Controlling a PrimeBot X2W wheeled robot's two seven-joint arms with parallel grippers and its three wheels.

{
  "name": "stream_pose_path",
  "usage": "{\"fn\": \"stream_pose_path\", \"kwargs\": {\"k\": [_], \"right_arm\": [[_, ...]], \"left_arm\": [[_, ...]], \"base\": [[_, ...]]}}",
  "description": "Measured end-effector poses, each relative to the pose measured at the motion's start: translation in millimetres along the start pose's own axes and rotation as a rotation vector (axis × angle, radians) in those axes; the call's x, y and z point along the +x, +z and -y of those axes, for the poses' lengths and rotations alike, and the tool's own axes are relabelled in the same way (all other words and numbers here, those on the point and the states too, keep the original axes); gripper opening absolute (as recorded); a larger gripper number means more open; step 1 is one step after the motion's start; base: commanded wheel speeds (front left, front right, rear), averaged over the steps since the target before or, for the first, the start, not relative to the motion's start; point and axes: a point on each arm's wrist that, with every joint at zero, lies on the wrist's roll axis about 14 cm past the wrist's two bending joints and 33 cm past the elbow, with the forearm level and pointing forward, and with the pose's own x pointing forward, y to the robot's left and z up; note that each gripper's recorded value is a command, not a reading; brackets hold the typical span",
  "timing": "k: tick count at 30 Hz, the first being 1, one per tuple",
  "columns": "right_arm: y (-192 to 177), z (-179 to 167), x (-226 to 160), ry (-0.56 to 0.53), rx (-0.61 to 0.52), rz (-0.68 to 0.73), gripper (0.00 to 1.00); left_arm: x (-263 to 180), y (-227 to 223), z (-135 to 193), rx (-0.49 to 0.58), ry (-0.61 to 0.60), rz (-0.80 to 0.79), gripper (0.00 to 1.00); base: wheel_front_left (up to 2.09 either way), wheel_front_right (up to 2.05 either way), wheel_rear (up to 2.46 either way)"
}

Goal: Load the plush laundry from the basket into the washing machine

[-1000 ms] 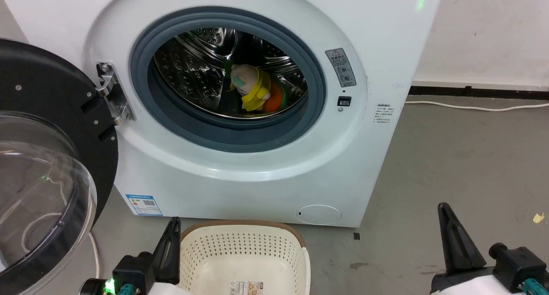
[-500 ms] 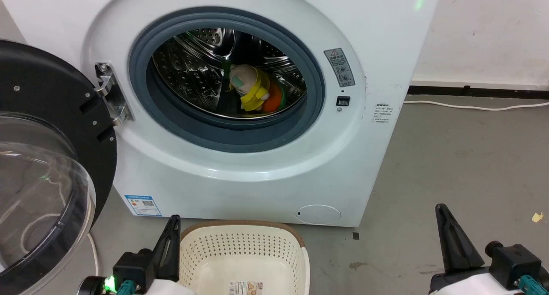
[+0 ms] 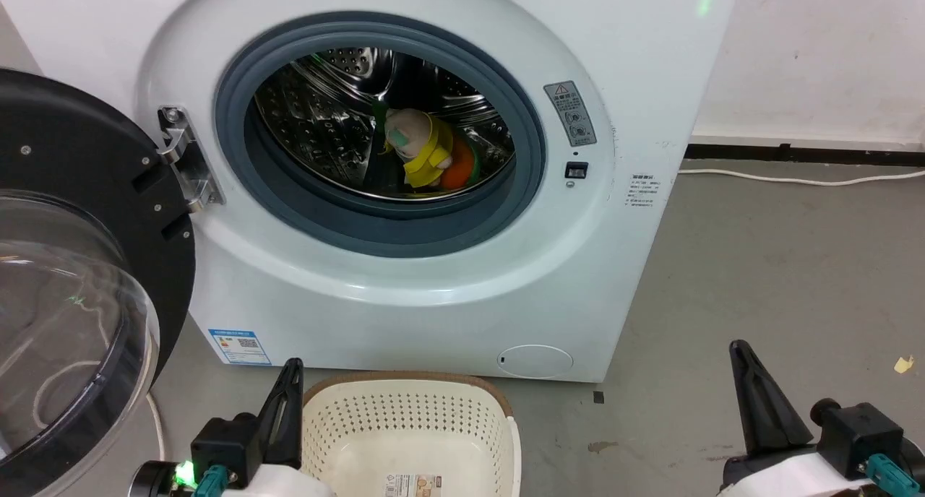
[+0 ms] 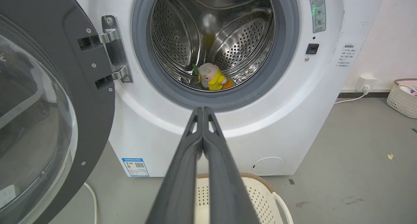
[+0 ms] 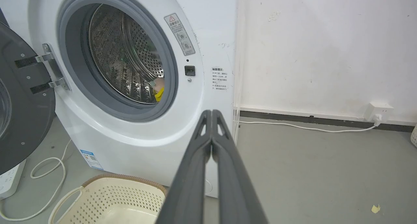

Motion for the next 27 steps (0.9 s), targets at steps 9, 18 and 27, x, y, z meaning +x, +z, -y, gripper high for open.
{"fn": "stream_pose_path", "kwargs": {"k": [9,18,27], "right_arm": [[-1.9,-0.2,0.7,0.002,-0.012,-0.019,0.00],[-3.5,-0.1,1.2,0.002,-0.023,-0.034,0.00],[-5.5,0.0,1.3,0.003,-0.031,-0.051,0.00]], "left_arm": [[1.7,0.8,-1.6,0.007,0.006,-0.006,0.00],[3.0,0.9,-2.1,0.009,0.013,-0.016,0.00],[5.7,2.8,-2.9,0.021,0.015,-0.019,0.00]], "base": [[0.00,0.00,0.00],[0.00,0.00,0.00],[0.00,0.00,0.00]]}}
